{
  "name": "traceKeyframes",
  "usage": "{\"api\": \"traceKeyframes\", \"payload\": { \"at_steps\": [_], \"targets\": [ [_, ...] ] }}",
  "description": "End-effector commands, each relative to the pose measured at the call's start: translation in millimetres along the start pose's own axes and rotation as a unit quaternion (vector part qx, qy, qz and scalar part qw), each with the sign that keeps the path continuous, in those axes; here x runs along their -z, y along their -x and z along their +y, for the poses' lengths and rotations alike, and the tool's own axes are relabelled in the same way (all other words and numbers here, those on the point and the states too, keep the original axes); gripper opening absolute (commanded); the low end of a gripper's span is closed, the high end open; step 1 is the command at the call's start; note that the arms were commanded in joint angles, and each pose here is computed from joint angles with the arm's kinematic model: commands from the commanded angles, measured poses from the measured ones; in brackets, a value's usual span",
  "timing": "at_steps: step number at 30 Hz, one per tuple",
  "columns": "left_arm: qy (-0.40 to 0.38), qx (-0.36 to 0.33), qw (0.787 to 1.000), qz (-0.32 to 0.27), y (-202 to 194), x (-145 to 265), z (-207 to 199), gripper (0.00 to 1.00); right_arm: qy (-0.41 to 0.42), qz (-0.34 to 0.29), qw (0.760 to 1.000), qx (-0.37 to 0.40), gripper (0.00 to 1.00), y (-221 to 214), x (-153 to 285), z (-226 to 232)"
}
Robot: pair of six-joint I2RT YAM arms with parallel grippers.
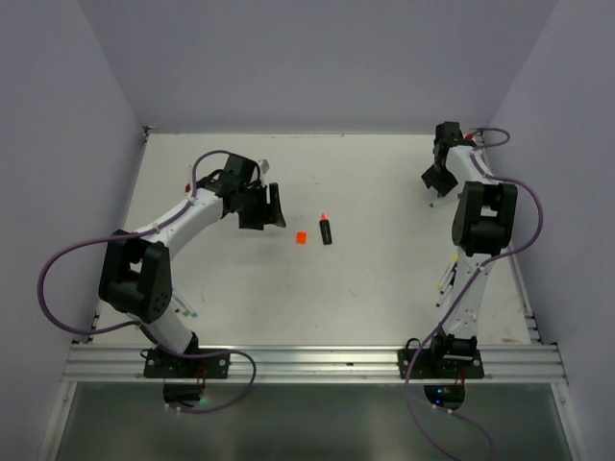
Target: Open the pen caps
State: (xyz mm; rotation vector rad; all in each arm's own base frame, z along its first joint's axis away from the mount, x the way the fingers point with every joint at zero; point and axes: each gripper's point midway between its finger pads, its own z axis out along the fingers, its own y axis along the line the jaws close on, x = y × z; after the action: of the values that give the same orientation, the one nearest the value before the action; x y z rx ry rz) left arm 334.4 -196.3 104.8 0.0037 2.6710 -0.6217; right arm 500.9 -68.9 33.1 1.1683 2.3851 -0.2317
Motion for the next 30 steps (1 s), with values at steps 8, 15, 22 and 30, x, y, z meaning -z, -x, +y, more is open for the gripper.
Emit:
{"api": "traceKeyframes", "payload": {
  "at_steps": [8, 15, 22, 30],
  "targets": [
    [-0.018, -0.021, 1.000, -0.009, 4.3, 9.1, -9.3, 0.70, -0.008, -0.025, 1.000, -0.008, 0.47, 27.2, 26.2, -26.0],
    [-0.018, -0.020, 1.000, -0.006, 4.1, 11.3, -10.5, 0.70, 0.004, -0.002, 1.000, -0.004, 0.46, 9.4, 9.7, -23.4],
    [-0.013, -0.016, 1.000, -0.007, 3.8, 16.8, -9.8, 0.70, 0.004, 0.017, 1.000, -0.002, 0.24, -9.0, -0.7, -28.9],
    [-0.042, -0.012, 0.999, -0.015, 13.4, 26.3, -27.0, 0.70, 0.021, 0.025, 0.999, 0.043, 0.00, -19.7, 17.9, -22.2]
  ]
}}
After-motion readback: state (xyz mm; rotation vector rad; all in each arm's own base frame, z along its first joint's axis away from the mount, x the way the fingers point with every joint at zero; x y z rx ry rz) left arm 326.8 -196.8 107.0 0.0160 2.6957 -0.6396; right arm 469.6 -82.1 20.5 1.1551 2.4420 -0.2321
